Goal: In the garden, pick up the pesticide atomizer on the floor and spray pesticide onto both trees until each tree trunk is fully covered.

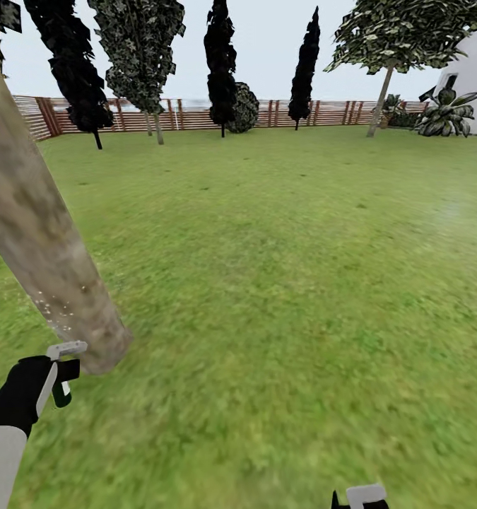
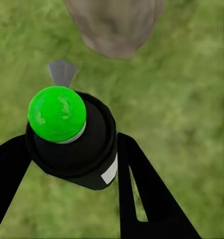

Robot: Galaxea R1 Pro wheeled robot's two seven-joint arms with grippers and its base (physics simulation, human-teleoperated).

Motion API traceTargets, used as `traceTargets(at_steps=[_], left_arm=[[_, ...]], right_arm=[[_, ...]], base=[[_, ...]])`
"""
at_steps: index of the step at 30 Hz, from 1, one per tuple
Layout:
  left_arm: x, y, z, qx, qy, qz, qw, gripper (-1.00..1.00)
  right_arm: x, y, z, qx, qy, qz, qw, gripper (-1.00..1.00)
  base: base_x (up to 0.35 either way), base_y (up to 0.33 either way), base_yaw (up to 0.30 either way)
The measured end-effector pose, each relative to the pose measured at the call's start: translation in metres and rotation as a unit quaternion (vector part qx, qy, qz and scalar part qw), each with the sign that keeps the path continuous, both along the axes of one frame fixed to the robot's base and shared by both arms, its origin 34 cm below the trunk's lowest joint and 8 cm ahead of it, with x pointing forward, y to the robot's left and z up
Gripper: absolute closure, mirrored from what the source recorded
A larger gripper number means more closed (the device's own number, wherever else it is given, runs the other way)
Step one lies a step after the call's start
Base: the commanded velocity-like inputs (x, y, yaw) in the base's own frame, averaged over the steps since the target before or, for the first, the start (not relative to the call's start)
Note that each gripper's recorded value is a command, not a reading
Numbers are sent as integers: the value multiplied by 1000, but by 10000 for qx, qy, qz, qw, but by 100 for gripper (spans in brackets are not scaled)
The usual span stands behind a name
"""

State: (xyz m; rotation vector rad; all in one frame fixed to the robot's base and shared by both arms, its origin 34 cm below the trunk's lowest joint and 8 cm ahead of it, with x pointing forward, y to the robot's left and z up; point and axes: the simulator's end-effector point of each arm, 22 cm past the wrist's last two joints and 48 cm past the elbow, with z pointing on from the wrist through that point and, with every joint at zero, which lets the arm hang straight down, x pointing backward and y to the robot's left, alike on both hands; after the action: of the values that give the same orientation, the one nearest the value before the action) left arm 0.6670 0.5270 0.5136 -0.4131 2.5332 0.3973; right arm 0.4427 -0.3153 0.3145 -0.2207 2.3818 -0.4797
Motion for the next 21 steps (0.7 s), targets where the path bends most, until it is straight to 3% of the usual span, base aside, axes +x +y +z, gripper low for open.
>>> traceTargets(at_steps=[8, 21], left_arm=[[2, -9, -3, -14, -13, -27, 10000, 100], [1, -5, -2, 25, -7, -8, 10000, 100]], right_arm=[[0, 0, 0, 1, 0, -9, 10000, -100], [0, 0, 0, 1, 1, -8, 10000, -100]], base=[[241, -188, 5], [241, -188, 263]])
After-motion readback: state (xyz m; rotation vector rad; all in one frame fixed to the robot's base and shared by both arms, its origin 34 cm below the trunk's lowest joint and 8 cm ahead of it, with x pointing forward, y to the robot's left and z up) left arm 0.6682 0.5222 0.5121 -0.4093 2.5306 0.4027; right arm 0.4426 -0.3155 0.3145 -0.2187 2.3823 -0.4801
